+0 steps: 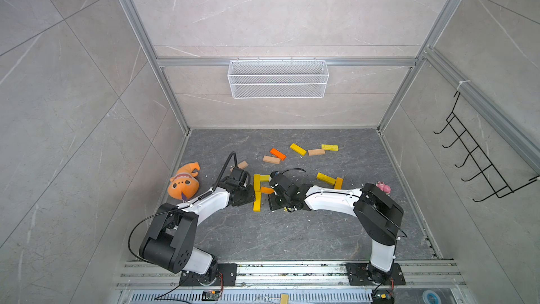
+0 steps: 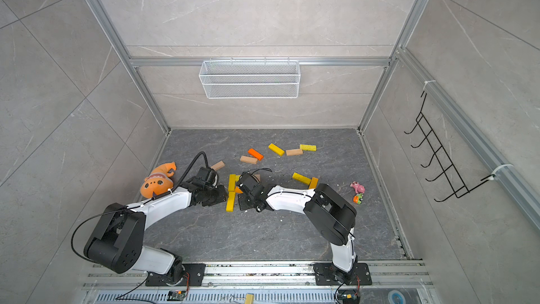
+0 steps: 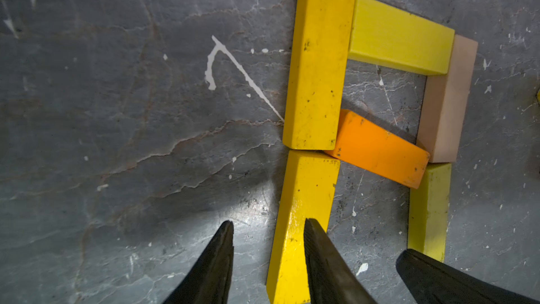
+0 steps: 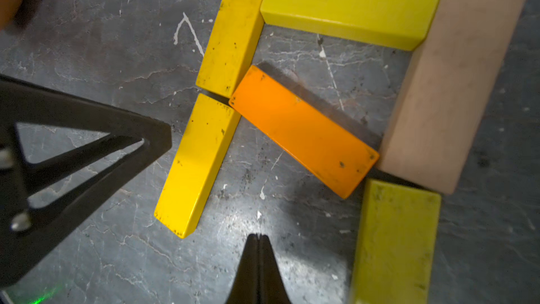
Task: Assemble the number 8 with building blocks
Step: Adjust the building block at the center of the board.
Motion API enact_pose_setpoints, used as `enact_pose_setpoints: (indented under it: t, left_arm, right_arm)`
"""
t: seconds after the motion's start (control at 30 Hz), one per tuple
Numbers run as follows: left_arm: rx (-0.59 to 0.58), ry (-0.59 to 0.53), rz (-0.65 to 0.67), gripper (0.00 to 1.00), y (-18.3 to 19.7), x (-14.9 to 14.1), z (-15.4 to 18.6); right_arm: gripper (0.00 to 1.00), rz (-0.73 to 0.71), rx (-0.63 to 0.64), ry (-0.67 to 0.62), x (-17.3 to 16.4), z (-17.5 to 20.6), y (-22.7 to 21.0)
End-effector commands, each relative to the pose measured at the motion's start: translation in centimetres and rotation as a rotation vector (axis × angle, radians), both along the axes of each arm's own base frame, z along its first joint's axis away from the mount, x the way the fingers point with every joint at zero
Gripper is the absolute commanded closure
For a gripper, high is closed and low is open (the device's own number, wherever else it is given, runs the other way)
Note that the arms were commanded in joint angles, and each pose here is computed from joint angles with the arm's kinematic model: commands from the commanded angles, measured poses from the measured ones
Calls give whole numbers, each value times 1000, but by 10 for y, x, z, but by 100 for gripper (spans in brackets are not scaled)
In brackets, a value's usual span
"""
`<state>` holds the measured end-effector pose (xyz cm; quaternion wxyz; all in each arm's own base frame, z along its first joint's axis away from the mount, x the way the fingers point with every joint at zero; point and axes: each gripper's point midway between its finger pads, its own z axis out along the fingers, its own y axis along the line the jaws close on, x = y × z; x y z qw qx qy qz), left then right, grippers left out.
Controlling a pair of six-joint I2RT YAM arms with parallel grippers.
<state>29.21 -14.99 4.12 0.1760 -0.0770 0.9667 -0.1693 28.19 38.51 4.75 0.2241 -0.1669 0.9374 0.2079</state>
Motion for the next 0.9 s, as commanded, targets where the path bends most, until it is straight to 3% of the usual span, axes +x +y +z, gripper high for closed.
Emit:
enact_pose_setpoints:
  t: [0.0, 0.87]
  left_arm:
    - [-29, -4, 8, 57, -3, 1, 0]
    - [-34, 3, 64, 64, 13, -2, -4]
  right_arm:
    - [100, 8, -5, 14, 5, -3, 9]
    - [100, 42, -25, 49, 25, -27, 47]
